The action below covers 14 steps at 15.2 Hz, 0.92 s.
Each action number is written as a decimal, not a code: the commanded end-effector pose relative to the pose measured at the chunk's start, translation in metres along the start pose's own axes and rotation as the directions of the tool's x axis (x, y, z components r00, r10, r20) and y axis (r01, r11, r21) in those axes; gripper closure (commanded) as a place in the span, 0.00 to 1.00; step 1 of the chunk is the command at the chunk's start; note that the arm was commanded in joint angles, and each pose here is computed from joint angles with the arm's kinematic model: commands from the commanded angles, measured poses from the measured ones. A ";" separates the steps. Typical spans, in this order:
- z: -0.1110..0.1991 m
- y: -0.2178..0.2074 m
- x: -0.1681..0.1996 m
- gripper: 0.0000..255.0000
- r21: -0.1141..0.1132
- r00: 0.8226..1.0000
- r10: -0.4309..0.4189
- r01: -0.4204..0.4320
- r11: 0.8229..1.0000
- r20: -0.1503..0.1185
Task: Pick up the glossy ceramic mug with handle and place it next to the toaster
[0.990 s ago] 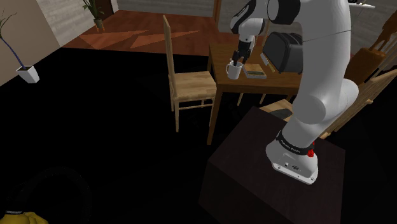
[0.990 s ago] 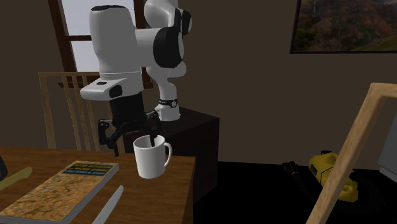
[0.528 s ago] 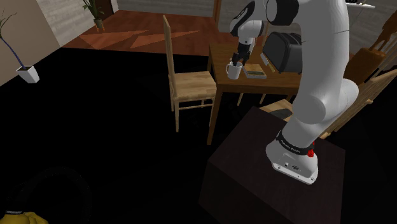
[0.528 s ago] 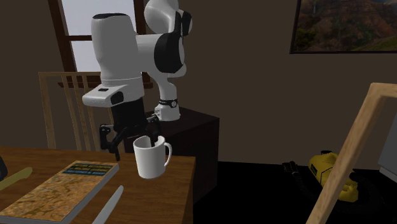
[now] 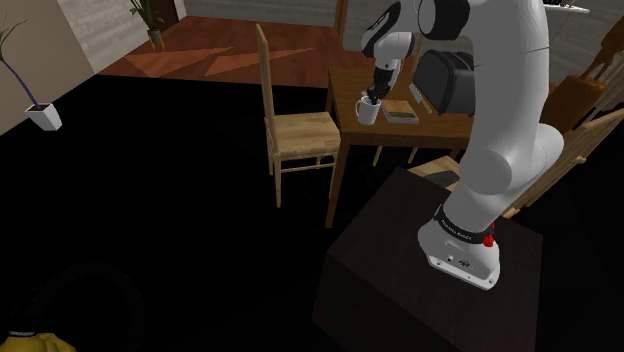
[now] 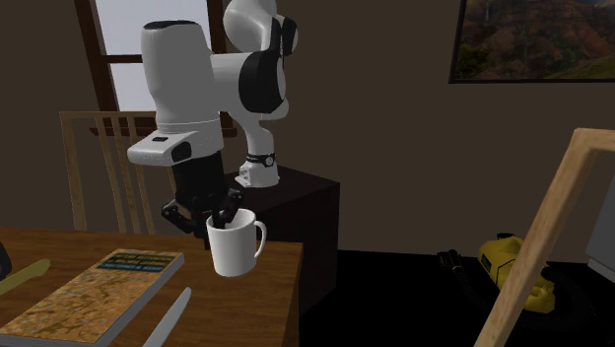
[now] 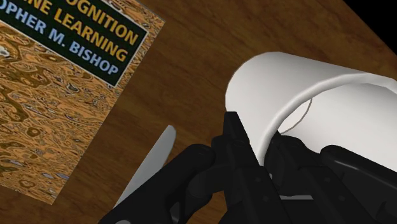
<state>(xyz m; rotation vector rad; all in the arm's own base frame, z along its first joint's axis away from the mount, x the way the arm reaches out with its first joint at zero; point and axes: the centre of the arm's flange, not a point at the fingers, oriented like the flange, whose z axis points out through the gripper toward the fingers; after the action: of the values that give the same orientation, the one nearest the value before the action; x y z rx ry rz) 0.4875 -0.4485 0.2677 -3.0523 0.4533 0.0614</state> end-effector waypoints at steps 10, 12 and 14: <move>-0.032 -0.002 -0.001 1.00 0.000 1.000 0.000 0.000 1.000 0.000; -0.042 -0.002 -0.002 1.00 0.000 1.000 0.000 0.000 1.000 0.000; -0.053 -0.003 -0.002 1.00 0.000 1.000 0.000 0.000 1.000 0.000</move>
<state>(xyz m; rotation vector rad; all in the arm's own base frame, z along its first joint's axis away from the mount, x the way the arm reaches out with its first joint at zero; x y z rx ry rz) 0.4880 -0.4499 0.3155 -3.0525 0.4532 0.0611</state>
